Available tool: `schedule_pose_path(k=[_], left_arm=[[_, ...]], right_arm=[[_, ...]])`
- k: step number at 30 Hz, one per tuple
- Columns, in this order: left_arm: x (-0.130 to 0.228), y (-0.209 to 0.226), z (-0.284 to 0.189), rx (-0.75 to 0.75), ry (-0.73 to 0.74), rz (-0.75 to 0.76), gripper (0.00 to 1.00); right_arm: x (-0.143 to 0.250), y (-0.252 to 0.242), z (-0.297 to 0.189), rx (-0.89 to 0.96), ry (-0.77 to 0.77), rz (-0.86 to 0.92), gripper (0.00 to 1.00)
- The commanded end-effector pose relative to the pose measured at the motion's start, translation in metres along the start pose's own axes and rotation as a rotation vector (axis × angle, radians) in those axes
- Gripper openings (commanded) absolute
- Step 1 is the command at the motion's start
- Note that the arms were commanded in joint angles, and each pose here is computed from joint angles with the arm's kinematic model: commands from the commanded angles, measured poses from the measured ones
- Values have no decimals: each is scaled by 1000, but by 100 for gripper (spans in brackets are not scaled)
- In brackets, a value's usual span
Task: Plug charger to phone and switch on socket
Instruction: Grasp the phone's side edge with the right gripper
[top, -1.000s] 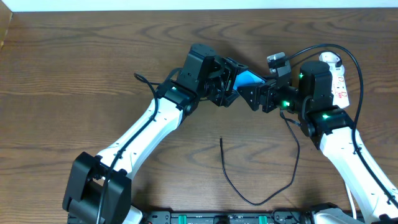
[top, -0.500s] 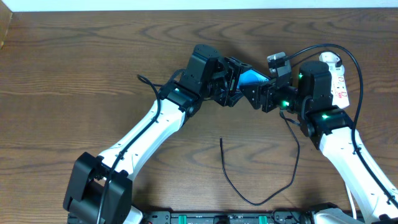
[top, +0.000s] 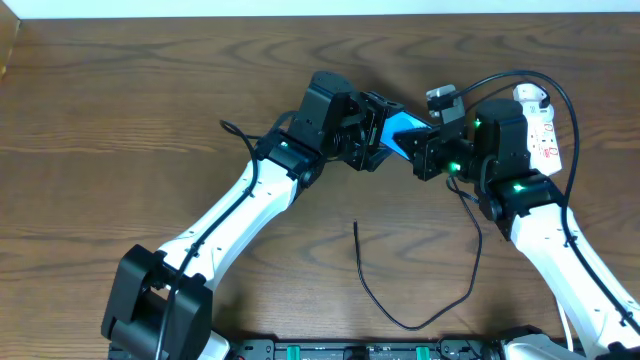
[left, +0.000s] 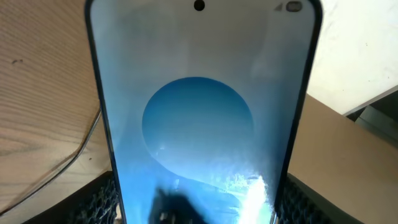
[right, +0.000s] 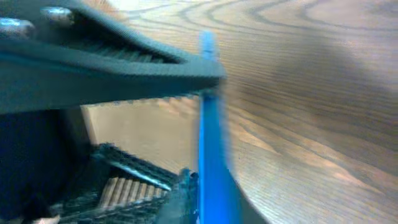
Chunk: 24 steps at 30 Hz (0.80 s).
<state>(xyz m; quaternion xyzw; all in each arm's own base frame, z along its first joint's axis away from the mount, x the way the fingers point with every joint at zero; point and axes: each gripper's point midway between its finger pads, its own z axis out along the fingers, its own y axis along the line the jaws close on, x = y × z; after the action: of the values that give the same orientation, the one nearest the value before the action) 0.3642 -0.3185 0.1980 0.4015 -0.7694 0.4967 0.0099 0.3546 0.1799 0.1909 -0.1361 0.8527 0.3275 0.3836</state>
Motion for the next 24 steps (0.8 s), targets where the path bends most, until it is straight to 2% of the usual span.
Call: schedule_pose_path(k=[1,7,8,10,11,12,13,16,19,22,24], left_arm=[[9,-14,-9,41,14,17,7],[8,-14,-9,41,13,17,7],[9,-14,-9,41,14,19,13],[7,-14,-9,42,12,21,45],[7,-15,-10,43,11,23,68],[6,-15,-11,43,17,21,81],[6,-15,-12,44,25,21,86],[3,-19,-19,50,79,9,87],[-1,-32,-30,95,140,47,87],[-7,-46,-38,150,142,101,87],[-14,-52,-42,175,129,108,87]], right_arm=[[-2,17,3,-66,8,-39,1],[-2,17,3,-66,8,-39,1],[-2,17,3,-66,7,-39,1],[-4,16,2,-63,3,-40,1],[-5,13,2,-54,-4,-39,1],[-6,10,1,-39,-9,-36,1],[-8,5,0,-21,-14,-33,1],[-13,-12,-4,43,-37,-7,1],[-25,-27,-11,72,-89,94,1],[-43,-36,-18,71,-165,262,1],[-61,-42,-26,51,-248,457,1]])
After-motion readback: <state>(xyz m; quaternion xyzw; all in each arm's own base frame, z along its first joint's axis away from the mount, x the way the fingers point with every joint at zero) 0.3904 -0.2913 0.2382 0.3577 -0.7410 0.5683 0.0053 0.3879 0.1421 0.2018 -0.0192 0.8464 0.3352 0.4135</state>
